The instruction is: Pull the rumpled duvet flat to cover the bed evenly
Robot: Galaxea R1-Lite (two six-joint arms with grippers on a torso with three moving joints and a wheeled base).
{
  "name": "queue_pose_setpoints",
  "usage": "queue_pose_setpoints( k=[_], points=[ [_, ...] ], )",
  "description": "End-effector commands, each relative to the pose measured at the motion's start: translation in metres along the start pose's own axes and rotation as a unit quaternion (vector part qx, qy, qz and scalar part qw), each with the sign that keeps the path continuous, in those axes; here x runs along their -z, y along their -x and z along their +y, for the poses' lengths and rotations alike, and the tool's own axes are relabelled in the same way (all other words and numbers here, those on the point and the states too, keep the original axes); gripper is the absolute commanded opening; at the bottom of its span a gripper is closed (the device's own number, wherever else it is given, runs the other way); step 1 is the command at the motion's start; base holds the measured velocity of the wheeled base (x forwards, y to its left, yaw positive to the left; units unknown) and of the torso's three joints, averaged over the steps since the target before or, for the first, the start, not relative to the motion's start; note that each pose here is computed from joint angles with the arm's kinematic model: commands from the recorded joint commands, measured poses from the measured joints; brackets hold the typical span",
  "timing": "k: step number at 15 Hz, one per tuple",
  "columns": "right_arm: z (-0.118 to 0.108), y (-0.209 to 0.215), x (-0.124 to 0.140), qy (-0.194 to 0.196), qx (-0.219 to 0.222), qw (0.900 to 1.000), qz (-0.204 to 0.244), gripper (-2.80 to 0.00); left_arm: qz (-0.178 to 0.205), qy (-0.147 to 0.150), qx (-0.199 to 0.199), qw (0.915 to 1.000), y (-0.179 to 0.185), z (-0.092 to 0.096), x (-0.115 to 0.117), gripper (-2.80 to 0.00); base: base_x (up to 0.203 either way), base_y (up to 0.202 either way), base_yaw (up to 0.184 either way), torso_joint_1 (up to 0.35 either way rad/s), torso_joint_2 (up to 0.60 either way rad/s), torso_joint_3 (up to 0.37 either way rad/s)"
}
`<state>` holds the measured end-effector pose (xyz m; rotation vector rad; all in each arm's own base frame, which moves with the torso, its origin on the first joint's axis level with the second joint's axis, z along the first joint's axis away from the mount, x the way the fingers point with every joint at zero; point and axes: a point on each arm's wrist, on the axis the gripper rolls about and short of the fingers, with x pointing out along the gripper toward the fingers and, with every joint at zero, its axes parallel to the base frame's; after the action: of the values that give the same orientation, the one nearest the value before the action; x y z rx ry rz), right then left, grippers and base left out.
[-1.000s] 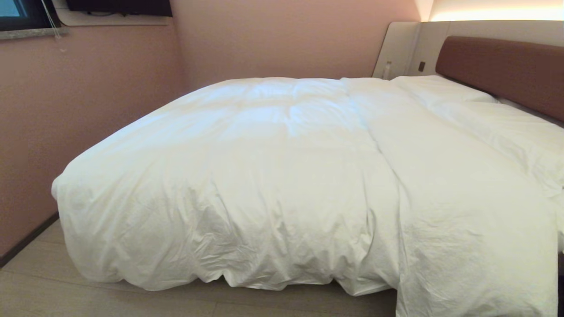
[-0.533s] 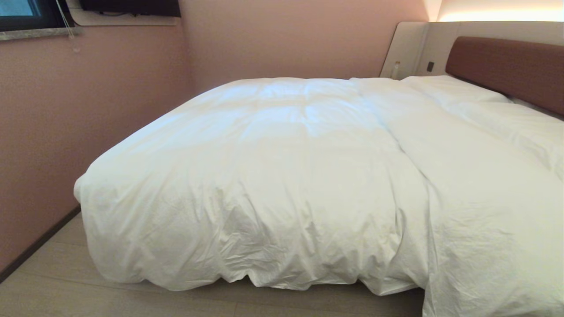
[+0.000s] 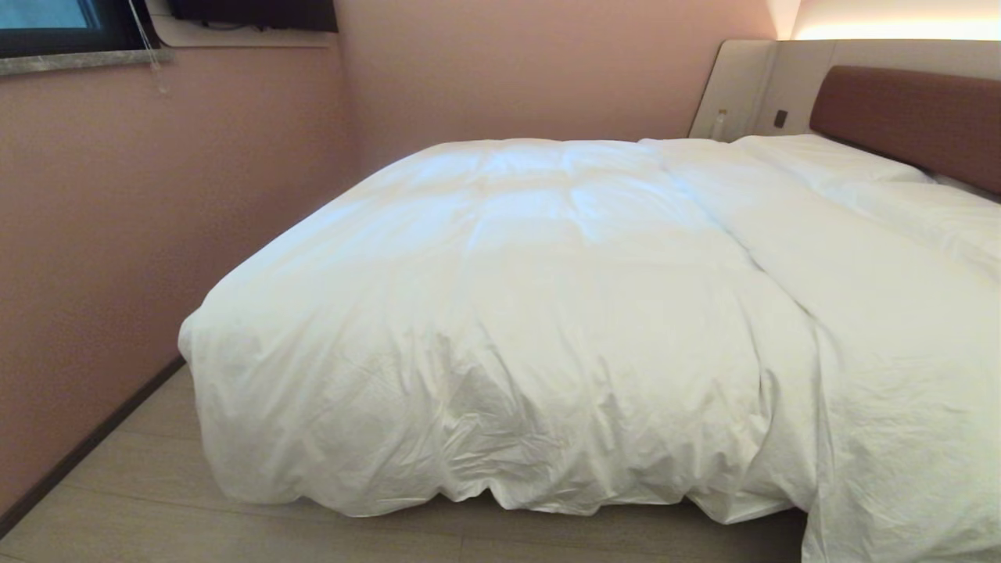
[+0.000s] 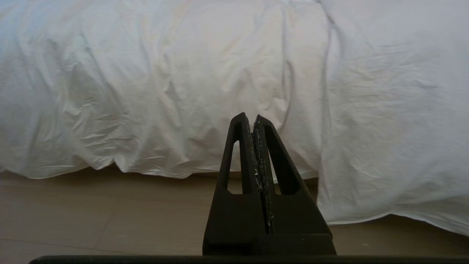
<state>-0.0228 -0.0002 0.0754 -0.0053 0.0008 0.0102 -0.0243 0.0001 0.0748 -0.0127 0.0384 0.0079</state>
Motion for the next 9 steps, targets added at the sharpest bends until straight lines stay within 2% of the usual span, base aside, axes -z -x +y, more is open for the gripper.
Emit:
queue_pose_setpoints(
  k=[1,9],
  points=[
    [0.0,0.0,0.0,0.0,0.0,1.0,0.0,-2.8,0.0,0.001,-0.001,1.0,0.0,0.0,0.0,-2.8,0.0,0.196,0.002,0.007,0.01,0.003],
    [0.0,0.0,0.0,0.0,0.0,1.0,0.0,-2.8,0.0,0.004,-0.001,1.0,0.0,0.0,0.0,-2.8,0.0,0.194,-0.001,0.002,0.0,0.001]
  ],
)
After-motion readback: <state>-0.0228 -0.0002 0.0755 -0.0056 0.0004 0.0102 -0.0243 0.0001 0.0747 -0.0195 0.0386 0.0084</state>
